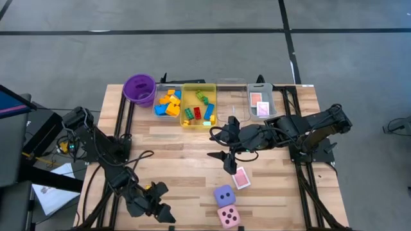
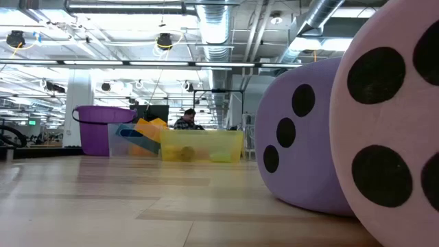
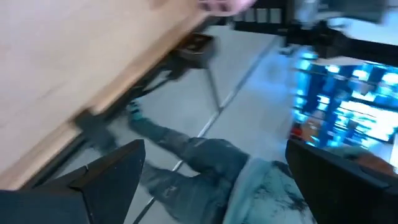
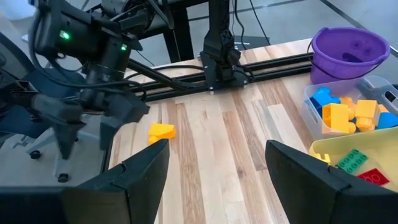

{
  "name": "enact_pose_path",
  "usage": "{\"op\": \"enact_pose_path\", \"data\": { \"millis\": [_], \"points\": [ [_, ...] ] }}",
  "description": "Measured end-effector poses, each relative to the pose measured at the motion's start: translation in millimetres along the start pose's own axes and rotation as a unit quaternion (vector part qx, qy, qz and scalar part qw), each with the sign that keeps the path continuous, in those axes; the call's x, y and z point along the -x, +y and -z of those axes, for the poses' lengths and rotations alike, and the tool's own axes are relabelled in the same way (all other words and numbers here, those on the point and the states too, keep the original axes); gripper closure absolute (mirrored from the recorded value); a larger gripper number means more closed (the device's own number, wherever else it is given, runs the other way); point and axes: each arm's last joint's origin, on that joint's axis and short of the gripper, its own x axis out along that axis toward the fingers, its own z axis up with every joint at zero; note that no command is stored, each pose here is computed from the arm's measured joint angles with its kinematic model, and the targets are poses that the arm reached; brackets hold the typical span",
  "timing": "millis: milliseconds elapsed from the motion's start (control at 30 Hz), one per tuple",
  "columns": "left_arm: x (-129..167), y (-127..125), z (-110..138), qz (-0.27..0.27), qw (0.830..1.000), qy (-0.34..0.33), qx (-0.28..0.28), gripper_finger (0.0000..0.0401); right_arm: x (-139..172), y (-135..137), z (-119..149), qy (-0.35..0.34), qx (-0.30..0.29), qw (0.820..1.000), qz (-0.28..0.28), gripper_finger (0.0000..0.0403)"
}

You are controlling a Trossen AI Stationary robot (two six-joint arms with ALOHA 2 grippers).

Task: Pick & Place Toys
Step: Put the big yellow game piece into the white bin

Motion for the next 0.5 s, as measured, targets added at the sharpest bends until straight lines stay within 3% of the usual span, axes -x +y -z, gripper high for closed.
{"op": "enact_pose_path", "data": {
  "millis": [267, 400, 500],
  "points": [
    [4.6, 28.6, -3.6, -0.167, 0.984, 0.03, 0.051, 0.002, 0.0, 0.0, 0.0, 0.0, 0.0, 1.0, 0.0, 0.0143],
    [14.2, 48.5, -7.7, -0.292, 0.952, 0.027, 0.092, 0.002, 0.0, 0.0, 0.0, 0.0, 0.002, 1.0, 0.0, 0.0143],
    [21.2, 58.3, -12.3, -0.347, 0.932, -0.013, 0.101, 0.002, -0.1, 0.0, 0.1, 0.0, 0.004, 1.0, 0.0, 0.0143]
  ]
}}
